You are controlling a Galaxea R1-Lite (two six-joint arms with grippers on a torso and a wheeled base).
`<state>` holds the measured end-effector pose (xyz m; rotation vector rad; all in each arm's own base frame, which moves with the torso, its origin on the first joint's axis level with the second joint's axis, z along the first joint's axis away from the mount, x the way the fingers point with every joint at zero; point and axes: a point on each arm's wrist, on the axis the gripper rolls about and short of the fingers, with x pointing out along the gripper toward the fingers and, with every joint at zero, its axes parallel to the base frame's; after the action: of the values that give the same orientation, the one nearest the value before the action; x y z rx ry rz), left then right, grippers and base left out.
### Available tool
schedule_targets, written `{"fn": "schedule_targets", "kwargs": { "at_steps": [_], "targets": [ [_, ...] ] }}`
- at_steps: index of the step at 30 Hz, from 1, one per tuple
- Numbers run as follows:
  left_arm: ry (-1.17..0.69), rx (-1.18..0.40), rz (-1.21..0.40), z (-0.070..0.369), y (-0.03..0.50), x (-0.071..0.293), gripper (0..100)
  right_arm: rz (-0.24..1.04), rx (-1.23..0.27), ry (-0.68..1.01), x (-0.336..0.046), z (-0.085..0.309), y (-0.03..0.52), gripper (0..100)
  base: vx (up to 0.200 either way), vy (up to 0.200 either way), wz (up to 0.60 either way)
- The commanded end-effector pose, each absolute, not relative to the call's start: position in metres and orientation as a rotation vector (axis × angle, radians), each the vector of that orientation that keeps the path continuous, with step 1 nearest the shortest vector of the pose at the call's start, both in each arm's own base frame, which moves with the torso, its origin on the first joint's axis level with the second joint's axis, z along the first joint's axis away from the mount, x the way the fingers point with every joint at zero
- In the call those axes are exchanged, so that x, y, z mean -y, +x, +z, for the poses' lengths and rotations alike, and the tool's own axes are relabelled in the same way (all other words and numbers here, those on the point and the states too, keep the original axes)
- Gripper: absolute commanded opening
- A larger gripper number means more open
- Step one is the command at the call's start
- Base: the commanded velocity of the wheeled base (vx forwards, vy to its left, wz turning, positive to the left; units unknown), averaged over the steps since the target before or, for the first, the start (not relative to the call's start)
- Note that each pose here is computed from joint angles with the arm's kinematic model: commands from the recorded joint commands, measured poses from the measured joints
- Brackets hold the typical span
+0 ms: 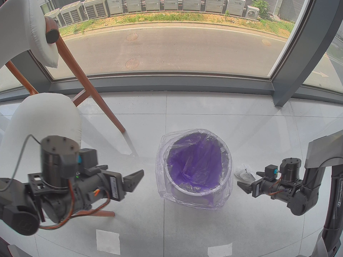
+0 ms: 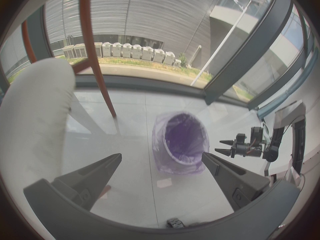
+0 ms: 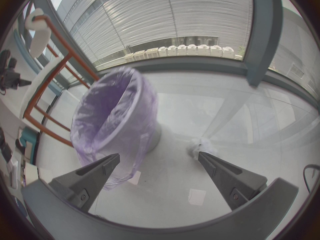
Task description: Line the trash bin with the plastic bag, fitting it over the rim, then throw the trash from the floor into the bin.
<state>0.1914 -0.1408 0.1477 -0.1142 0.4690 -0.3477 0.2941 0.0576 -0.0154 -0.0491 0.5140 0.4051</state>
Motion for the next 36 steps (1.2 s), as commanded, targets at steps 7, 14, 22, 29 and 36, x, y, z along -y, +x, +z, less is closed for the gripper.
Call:
{"fn": "schedule_targets", "kwargs": {
  "at_steps": [7, 14, 22, 29, 36],
  "targets": [
    [-0.226, -0.273, -0.196, 0.186, 0.167, 0.079, 100, 0.234, -0.418, 0.054, 0.006, 0.037, 0.296, 100, 0.000, 0.000, 0.00],
    [-0.234, -0.252, -0.160, 0.189, 0.169, 0.071, 100, 0.220, -0.494, 0.036, 0.015, 0.048, 0.338, 100, 0.000, 0.000, 0.00],
    [-0.243, -0.230, -0.148, 0.193, 0.164, 0.066, 100, 0.326, -0.618, -0.157, 0.039, 0.034, 0.346, 100, 0.000, 0.000, 0.00],
    [-0.242, -0.230, -0.145, 0.192, 0.162, 0.065, 100, 0.362, -0.623, -0.209, 0.040, 0.020, 0.349, 100, 0.000, 0.000, 0.00],
    [-0.219, -0.233, -0.149, 0.191, 0.162, 0.065, 100, 0.389, -0.619, -0.311, 0.045, 0.003, 0.354, 100, 0.000, 0.000, 0.00]
  ]
}}
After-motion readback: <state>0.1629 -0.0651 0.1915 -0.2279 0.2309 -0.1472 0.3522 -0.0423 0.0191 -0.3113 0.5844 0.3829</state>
